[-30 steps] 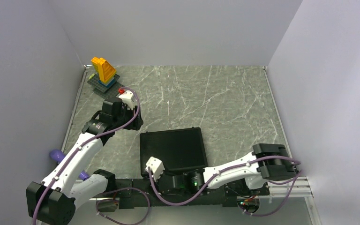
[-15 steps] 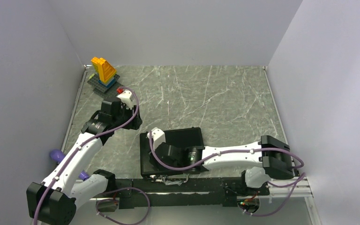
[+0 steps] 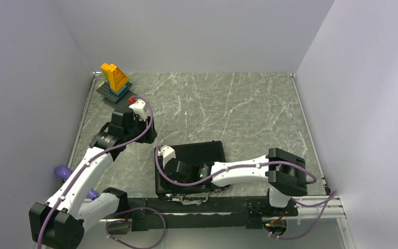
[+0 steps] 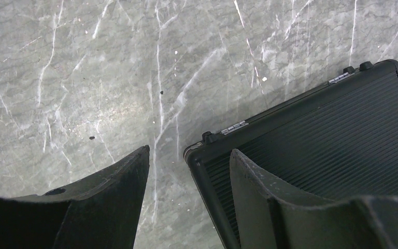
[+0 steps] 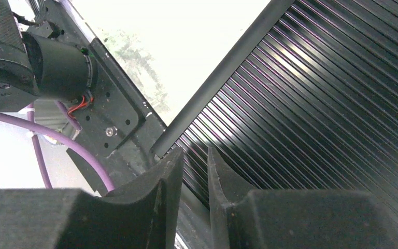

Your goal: Pack up texas hold em set

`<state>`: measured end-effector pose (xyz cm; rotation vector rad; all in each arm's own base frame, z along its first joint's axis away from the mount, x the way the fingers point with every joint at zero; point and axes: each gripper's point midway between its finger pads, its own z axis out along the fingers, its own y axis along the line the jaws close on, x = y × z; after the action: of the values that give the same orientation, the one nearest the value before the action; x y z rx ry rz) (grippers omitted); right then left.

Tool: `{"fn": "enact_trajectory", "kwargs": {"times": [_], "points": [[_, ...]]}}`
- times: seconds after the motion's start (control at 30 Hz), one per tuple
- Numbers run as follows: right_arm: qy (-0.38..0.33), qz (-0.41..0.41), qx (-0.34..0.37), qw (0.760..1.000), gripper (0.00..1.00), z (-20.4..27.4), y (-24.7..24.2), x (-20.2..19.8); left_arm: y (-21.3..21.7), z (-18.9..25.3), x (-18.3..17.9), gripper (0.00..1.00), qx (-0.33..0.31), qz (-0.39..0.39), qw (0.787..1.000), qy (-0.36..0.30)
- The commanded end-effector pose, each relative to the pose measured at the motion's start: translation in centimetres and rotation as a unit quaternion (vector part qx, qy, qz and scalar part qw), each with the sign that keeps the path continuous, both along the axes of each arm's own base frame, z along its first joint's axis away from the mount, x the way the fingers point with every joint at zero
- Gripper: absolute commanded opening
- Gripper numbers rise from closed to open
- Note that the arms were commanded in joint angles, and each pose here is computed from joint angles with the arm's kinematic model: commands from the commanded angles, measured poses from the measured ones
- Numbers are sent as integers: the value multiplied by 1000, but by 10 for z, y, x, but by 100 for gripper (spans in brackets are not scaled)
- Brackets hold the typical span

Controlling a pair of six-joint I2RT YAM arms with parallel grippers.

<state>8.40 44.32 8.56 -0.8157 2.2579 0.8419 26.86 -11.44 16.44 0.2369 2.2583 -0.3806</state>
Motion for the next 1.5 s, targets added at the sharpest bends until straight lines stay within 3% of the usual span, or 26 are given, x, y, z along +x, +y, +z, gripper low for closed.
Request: {"fn": "enact_trajectory", "kwargs": {"times": [0.0, 0.2, 0.33, 0.43, 0.53, 0.73, 1.03, 1.23, 1.47], "points": [[-7, -2, -18, 1000, 30, 13, -12, 6, -1, 22, 6, 63, -18, 5, 999, -30], [-33, -41, 19, 998, 39, 62, -34, 45, 10, 25, 9, 65, -19, 27, 999, -35], [-48, -86, 11, 995, 53, 69, -69, 83, 23, 28, 12, 75, -16, 51, 998, -45], [-53, -135, 7, 989, 61, 69, -106, 121, 29, 31, 13, 90, -16, 63, 996, -54], [-40, -181, 32, 982, 68, 71, -145, 154, 36, 35, 13, 97, -16, 76, 995, -64], [-32, -293, 61, 953, 73, 79, -239, 201, 48, 47, 10, 99, -6, 98, 990, -102], [-127, -430, 70, 891, 74, 140, -359, 206, 64, 83, -3, 99, -4, 119, 973, -198], [-185, -459, 60, 867, 74, 160, -383, 197, 63, 98, -9, 99, -16, 115, 965, -234], [-196, -456, 63, 866, 74, 162, -384, 194, 69, 103, -10, 99, -18, 136, 961, -242]]}}
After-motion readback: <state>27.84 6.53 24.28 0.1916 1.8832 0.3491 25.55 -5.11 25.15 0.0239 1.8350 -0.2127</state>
